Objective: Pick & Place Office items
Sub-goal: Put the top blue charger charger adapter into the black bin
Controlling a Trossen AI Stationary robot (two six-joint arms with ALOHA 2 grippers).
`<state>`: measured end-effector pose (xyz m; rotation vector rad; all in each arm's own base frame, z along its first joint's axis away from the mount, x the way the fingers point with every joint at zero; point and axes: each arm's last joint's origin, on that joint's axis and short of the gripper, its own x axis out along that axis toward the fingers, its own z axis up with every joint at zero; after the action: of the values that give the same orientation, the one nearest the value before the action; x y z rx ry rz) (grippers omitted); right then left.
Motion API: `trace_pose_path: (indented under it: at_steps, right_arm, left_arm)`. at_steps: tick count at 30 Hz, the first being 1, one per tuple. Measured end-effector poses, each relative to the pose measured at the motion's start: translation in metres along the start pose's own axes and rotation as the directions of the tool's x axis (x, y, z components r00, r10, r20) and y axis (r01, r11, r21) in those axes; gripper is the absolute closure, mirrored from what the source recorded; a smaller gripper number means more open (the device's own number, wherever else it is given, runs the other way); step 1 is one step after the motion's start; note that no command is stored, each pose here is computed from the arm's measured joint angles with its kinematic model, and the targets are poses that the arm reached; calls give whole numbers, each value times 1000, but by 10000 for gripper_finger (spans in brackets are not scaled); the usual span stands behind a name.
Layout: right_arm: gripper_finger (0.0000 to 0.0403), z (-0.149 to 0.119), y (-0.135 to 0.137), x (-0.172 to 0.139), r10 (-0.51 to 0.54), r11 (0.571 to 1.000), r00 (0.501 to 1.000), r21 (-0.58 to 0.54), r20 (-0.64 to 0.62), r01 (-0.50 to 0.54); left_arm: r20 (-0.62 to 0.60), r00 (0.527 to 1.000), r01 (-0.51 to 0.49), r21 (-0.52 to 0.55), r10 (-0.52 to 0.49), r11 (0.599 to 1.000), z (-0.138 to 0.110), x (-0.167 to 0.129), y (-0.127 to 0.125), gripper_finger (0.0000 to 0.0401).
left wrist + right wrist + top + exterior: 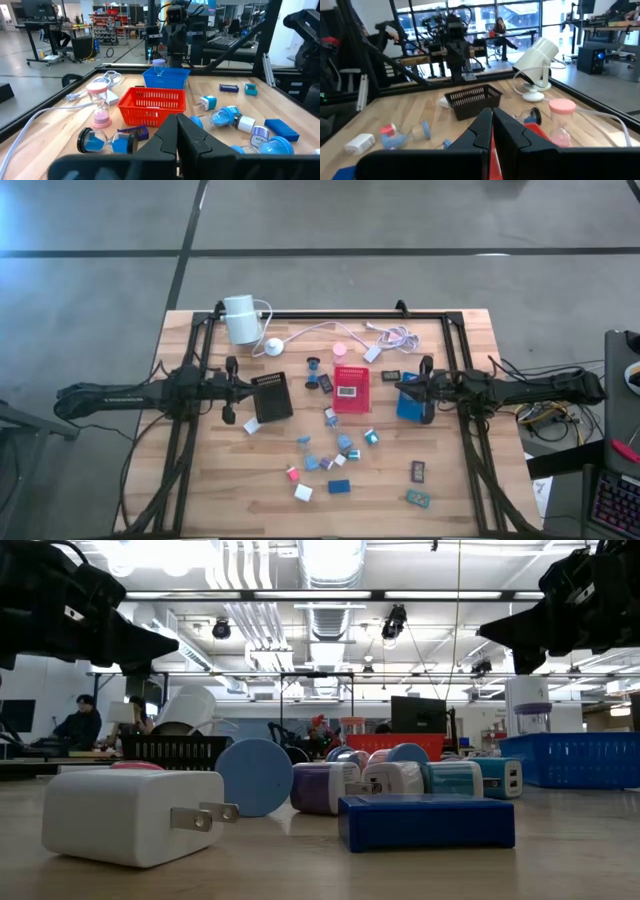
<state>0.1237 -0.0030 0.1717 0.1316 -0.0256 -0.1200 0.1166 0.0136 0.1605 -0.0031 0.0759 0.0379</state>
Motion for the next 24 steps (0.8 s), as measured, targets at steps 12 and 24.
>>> trace_pose_path:
  at_steps: [12, 24]
  right_arm:
    - [390, 60, 28, 43, 22, 996, 952, -75, -305, -47]
    - [376, 98, 79, 106, 120, 962, 687, -88, -717, -260]
  left_arm:
    - [-1, 1000, 0, -2, 0, 1000, 0, 0, 0, 395]
    - [-41, 999, 0, -8, 0, 1000, -4, 0, 0, 394]
